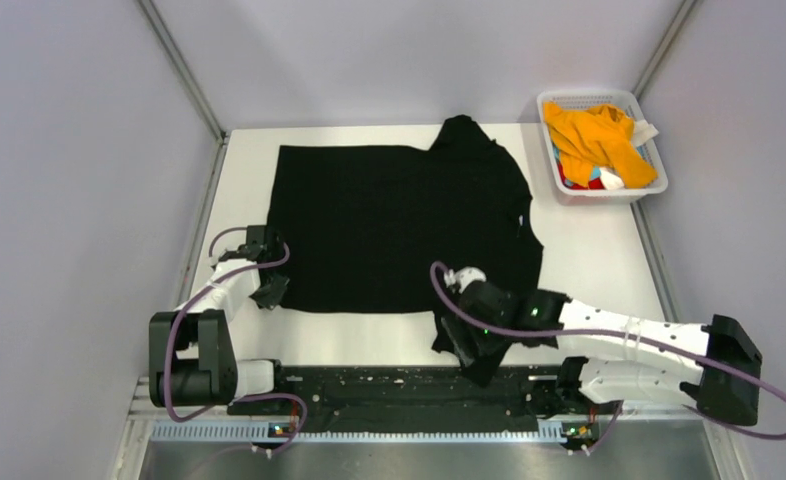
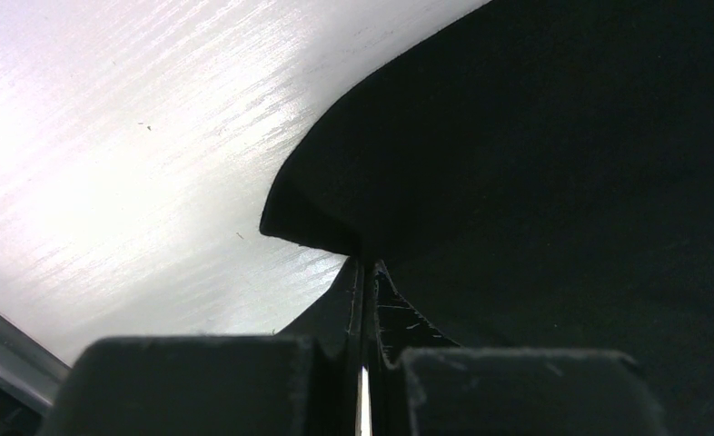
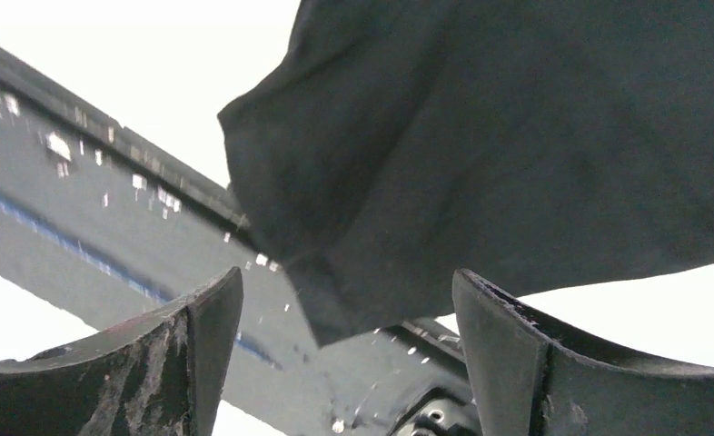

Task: Fold and stack the t-shirts
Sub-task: Grab the side of the flattened tshirt closest away from the robot with both arms

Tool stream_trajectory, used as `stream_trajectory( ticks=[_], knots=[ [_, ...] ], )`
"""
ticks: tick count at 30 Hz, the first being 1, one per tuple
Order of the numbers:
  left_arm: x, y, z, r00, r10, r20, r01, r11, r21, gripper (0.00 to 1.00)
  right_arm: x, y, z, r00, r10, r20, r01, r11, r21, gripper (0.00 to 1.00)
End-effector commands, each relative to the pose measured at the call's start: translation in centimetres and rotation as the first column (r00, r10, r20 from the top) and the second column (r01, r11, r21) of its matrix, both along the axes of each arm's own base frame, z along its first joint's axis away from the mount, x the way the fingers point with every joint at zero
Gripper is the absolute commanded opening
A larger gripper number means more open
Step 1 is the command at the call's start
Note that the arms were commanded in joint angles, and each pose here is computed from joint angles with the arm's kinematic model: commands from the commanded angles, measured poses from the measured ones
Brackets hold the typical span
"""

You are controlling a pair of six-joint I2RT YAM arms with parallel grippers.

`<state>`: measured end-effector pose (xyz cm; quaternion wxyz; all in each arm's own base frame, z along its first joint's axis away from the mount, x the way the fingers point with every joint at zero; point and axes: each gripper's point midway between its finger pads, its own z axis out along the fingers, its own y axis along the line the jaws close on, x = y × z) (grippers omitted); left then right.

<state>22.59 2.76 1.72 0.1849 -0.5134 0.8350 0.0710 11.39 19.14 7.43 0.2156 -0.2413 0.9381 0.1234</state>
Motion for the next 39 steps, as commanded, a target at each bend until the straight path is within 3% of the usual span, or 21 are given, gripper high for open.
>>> stream_trajectory(
  ticks=[1, 4, 8, 15, 18, 23, 27, 34, 39],
  knots=[
    [0.0, 0.3, 0.3, 1.000, -0.008, 0.007, 0.008, 1.000, 0.012, 0.00, -4.8, 1.3, -2.1, 0.988, 0.126, -0.084, -0.129, 0.991, -0.026, 0.82],
    [-0.1, 0.3, 0.6, 1.000, -0.016, 0.011, 0.015, 1.000, 0.016, 0.00, -5.4, 1.8, -3.3, 0.989, 0.127, -0.079, -0.131, 0.989, -0.061, 0.79],
    [0.1, 0.3, 0.9, 0.999, -0.020, 0.026, 0.020, 1.000, 0.017, 0.00, -3.4, 0.9, -4.4, 1.000, 0.020, 0.016, -0.018, 0.991, -0.136, 0.71],
    [0.3, 0.1, 1.1, 0.999, -0.031, 0.041, 0.031, 0.999, 0.008, 0.00, -2.7, 1.6, -6.8, 0.999, -0.017, 0.040, 0.022, 0.991, -0.130, 0.60],
    [0.0, 0.4, 1.0, 0.999, -0.031, 0.036, 0.030, 0.999, 0.020, 0.00, -2.6, 1.0, -7.2, 0.997, -0.065, 0.048, 0.072, 0.985, -0.158, 0.47],
    [-0.3, 0.4, 1.0, 0.999, -0.033, 0.029, 0.033, 0.999, 0.023, 0.00, -2.5, 0.1, -6.0, 0.993, -0.100, 0.058, 0.109, 0.977, -0.184, 0.11],
    [-1.2, 0.4, 1.3, 1.000, -0.024, 0.015, 0.024, 0.999, 0.024, 0.00, -4.6, 0.9, -4.4, 0.999, -0.008, -0.050, 0.001, 0.990, -0.142, 0.00],
    [-4.8, 0.8, 1.9, 1.000, 0.009, -0.026, -0.008, 0.999, 0.048, 0.00, -8.7, -0.1, -3.0, 0.971, 0.085, -0.223, -0.115, 0.986, -0.124, 0.00],
    [-5.1, 0.2, 2.4, 1.000, 0.004, 0.026, -0.005, 1.000, 0.020, 0.00, -7.6, 0.1, -1.6, 0.984, 0.080, -0.161, -0.100, 0.987, -0.122, 0.00]
  ],
)
